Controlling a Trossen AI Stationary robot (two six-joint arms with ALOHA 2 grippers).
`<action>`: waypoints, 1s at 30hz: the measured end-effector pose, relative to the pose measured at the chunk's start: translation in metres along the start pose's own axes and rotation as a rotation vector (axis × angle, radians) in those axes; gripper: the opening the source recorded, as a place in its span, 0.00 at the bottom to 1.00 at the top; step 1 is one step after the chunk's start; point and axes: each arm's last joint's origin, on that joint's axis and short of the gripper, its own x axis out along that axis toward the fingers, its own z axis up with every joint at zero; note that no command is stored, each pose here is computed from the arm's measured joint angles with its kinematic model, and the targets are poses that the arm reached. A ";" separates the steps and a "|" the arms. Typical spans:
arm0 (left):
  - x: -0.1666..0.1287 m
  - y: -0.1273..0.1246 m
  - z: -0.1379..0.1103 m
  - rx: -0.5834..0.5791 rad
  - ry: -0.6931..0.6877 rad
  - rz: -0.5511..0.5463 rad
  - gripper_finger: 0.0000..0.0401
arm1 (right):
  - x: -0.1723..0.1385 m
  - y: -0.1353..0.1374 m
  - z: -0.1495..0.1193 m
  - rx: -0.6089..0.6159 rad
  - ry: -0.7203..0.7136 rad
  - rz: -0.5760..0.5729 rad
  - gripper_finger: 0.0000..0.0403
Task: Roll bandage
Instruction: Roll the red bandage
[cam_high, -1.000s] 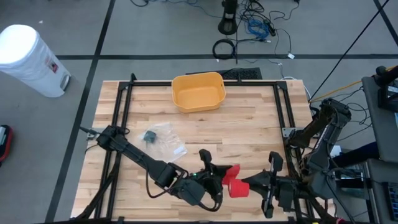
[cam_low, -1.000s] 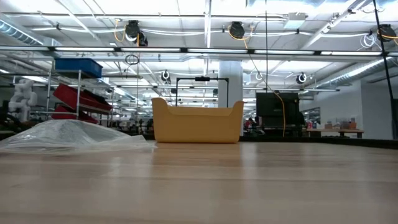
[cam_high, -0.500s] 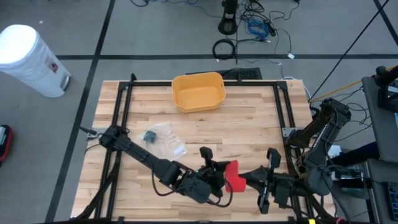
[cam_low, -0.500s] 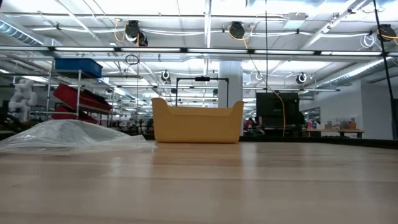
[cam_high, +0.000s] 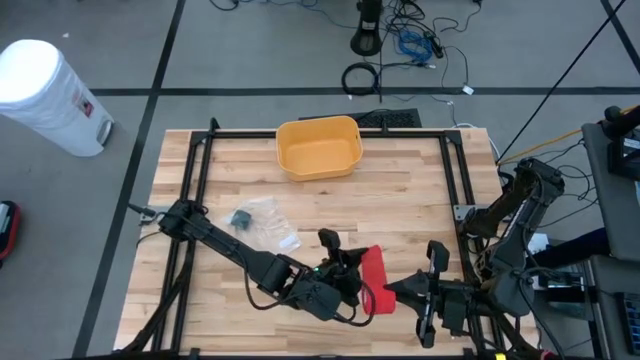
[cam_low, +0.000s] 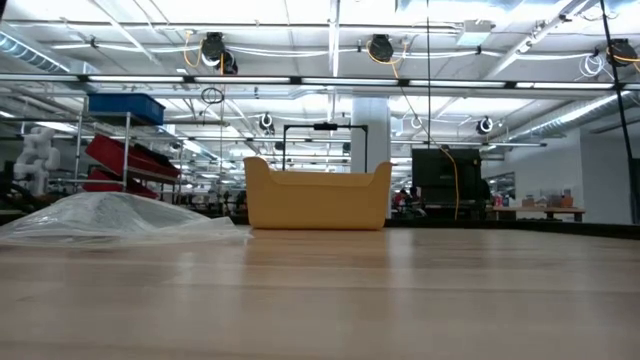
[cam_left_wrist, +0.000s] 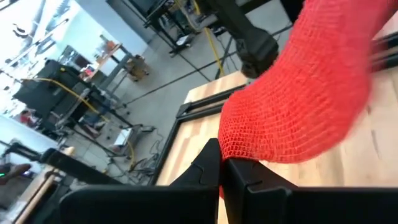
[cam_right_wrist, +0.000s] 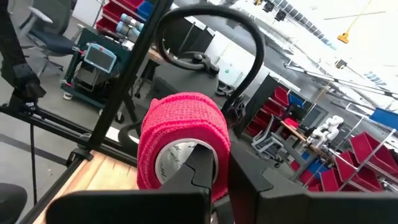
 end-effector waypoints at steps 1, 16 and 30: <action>-0.002 0.003 0.001 0.005 0.002 0.013 0.01 | 0.000 0.000 0.000 0.003 0.000 0.000 0.05; -0.019 0.047 0.020 -0.067 -0.055 0.047 0.01 | -0.001 0.004 0.001 0.043 -0.049 0.095 0.05; -0.053 0.020 0.027 -0.147 -0.152 -0.219 0.01 | 0.000 -0.005 0.005 -0.075 -0.023 -0.034 0.05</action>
